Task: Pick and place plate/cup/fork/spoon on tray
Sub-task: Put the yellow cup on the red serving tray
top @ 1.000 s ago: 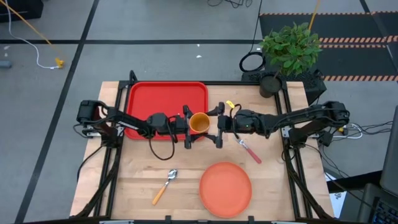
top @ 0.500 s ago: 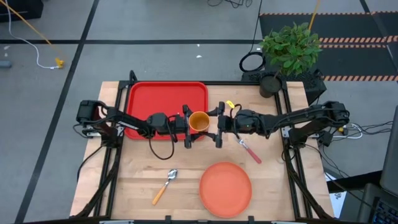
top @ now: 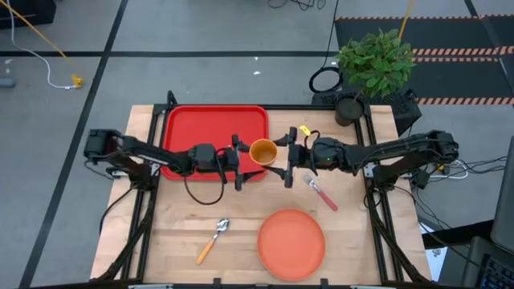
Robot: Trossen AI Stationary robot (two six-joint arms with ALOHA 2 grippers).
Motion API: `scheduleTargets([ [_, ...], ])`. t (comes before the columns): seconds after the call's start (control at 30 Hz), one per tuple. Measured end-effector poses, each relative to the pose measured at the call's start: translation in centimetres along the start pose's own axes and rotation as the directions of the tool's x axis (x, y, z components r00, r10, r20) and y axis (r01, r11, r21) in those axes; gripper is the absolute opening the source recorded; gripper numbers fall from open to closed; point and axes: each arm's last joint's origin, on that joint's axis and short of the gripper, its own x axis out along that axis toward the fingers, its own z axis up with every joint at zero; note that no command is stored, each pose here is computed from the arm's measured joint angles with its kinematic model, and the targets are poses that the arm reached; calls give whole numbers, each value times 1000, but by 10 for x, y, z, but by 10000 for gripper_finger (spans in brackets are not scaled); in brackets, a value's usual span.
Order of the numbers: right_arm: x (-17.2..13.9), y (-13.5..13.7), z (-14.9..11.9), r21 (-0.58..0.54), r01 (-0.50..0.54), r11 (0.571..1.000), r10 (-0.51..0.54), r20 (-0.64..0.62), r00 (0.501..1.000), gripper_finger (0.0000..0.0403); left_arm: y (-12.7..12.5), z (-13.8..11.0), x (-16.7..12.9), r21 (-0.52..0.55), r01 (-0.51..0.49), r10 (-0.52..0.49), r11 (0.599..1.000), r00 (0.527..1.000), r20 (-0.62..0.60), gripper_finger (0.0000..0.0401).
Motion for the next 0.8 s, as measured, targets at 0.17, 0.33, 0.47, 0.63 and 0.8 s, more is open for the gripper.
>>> scheduleTargets([
  [0.17,-3,-1,-5,26,-5,1000,7,-69,998,317,6,21,-29,57,-58,64,997,991,-116,337],
  [0.33,2,-5,-15,53,11,999,-3,-137,991,318,5,46,-66,105,-113,128,988,980,-154,337],
  [0.47,8,-8,-25,91,29,995,-12,-185,983,319,-2,67,-90,100,-91,99,991,992,-80,337],
  [0.63,18,-11,-38,139,9,990,23,-222,975,319,-17,90,-94,195,-80,98,978,992,-82,337],
  [0.8,28,-13,-43,173,-27,985,59,-182,982,319,-31,103,-71,321,27,64,947,961,-269,311],
])
